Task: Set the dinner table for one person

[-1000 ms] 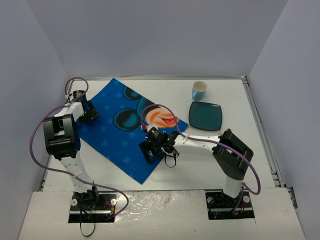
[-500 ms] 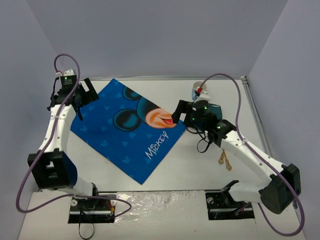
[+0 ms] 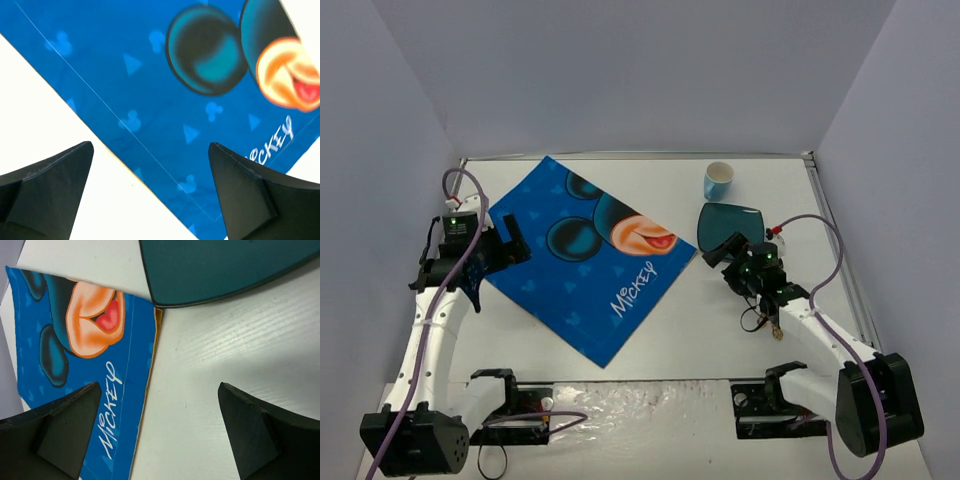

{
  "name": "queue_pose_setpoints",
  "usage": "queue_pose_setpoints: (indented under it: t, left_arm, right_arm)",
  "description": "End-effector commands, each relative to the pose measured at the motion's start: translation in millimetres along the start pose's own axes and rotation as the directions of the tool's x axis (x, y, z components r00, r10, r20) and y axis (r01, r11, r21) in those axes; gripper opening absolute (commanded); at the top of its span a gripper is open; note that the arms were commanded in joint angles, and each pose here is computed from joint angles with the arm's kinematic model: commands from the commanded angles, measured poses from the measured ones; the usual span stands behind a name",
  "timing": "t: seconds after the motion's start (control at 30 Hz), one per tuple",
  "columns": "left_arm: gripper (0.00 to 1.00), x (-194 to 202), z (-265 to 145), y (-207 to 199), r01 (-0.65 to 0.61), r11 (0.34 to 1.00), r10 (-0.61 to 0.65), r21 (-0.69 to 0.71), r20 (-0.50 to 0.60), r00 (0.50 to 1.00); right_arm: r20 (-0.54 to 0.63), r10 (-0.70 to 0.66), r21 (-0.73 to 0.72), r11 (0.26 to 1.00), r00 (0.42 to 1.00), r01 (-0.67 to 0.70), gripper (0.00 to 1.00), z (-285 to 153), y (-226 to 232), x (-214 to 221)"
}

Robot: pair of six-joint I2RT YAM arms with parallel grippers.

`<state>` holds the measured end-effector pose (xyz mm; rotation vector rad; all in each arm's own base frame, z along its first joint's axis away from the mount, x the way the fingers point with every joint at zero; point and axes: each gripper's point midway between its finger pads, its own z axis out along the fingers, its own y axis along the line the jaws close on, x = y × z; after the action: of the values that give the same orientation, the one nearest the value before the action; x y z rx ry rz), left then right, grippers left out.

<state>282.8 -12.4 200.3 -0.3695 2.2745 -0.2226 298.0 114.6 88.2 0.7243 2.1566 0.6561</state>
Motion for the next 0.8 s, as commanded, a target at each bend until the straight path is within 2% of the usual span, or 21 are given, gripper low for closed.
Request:
queue_pose_setpoints:
  t: [0.0,0.13,0.37,0.5,0.77]
  left_arm:
    - [0.97,6,9,-14,-0.032,0.998,0.031,0.057,0.013,0.999]
    - [0.97,21,15,-23,-0.047,0.996,0.048,0.080,-0.009,0.999]
    - [0.97,39,27,-26,-0.048,0.995,0.051,0.089,-0.034,0.998]
    - [0.97,42,28,-29,-0.054,0.994,0.057,0.091,-0.028,0.998]
    - [0.97,44,27,-30,-0.075,0.994,0.078,0.075,-0.037,0.996]
  right_arm:
    - [0.165,0.186,-0.137,0.977,0.969,-0.165,0.98,11,25,-34]
    - [0.245,0.282,-0.105,0.959,0.928,-0.264,0.94,28,7,-42]
    - [0.356,0.373,-0.065,0.925,0.857,-0.375,0.94,41,-20,-52]
    - [0.424,0.452,-0.064,0.880,0.785,-0.471,0.94,42,-44,-56]
    - [0.485,0.493,-0.038,0.837,0.722,-0.546,0.93,50,-72,-65]
